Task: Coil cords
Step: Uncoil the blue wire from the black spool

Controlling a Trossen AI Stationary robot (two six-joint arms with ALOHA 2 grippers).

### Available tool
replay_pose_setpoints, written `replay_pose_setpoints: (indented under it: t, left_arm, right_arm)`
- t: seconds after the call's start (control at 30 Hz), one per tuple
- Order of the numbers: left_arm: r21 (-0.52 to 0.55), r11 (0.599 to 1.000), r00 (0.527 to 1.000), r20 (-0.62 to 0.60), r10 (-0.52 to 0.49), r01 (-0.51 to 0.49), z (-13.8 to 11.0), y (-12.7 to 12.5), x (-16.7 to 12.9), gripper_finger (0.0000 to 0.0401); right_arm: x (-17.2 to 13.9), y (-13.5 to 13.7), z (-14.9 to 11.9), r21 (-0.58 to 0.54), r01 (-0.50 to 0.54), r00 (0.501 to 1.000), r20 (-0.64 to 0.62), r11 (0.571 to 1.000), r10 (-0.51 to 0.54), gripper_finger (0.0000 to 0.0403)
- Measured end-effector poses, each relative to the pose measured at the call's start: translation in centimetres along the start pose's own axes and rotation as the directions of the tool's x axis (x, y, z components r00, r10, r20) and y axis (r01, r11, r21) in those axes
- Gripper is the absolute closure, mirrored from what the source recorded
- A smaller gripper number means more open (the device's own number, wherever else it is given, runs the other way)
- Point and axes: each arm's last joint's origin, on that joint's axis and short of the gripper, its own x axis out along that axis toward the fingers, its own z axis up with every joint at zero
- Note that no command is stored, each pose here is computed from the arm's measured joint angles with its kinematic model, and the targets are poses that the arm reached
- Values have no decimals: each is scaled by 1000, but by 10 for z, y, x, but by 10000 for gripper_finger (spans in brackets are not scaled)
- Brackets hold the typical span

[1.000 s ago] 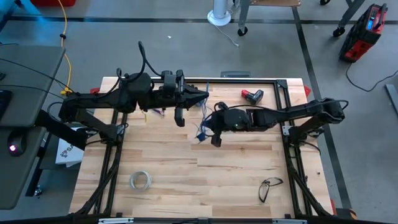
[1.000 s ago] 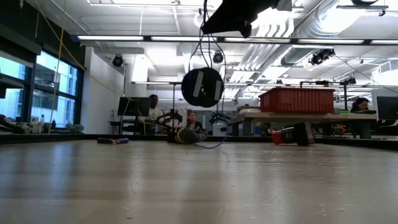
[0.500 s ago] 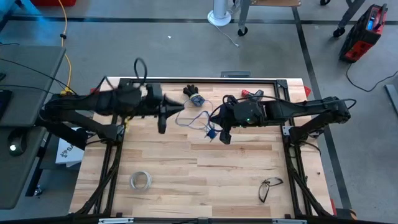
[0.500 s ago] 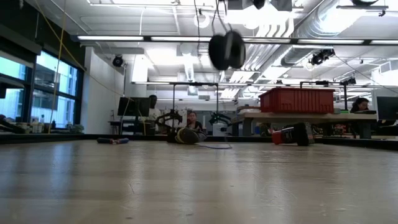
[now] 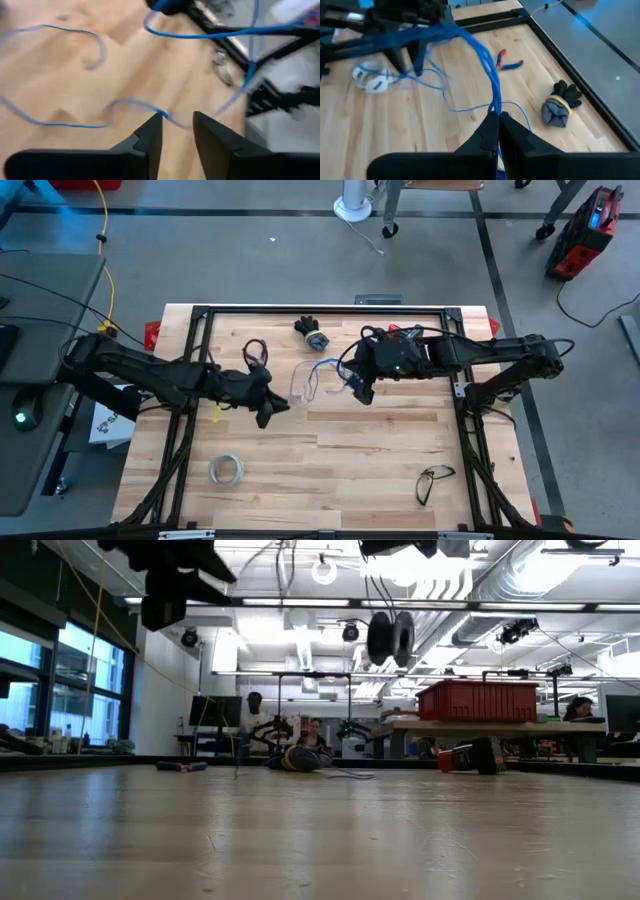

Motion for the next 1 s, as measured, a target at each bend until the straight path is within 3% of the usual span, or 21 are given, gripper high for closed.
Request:
replay_pose_setpoints:
  t: [0.27, 0.47, 0.57, 0.63, 0.77, 0.87, 1.0]
  left_arm:
    - [26, 990, 987, -85, -136, 139, 12, -15, -22, 224]
    - [185, 982, 999, 7, 44, -45, 29, -14, -38, 202]
    - [237, 969, 995, 93, 40, -61, 38, -17, -35, 197]
    - [288, 953, 990, 128, 54, -89, 40, -18, -30, 196]
    - [370, 900, 972, 132, 193, -229, 32, -10, -3, 196]
    - [374, 903, 969, 205, 141, -210, 39, -18, 9, 196]
    - [452, 853, 953, 263, 152, -261, 37, -23, 23, 196]
  right_arm:
    - [1, -12, 2, 121, 88, 996, 11, 989, -90, 403]
    - [2, -15, 6, 150, 41, 998, 30, 988, -46, 403]
    - [2, -15, 9, 195, 22, 998, 57, 980, -33, 403]
    - [2, -14, 14, 233, -22, 995, 100, 972, -1, 403]
    - [1, -12, 23, 262, -88, 981, 190, 961, 38, 403]
    - [0, -11, 27, 297, -119, 972, 231, 947, 50, 403]
    - [0, -10, 29, 299, -170, 965, 243, 939, 97, 403]
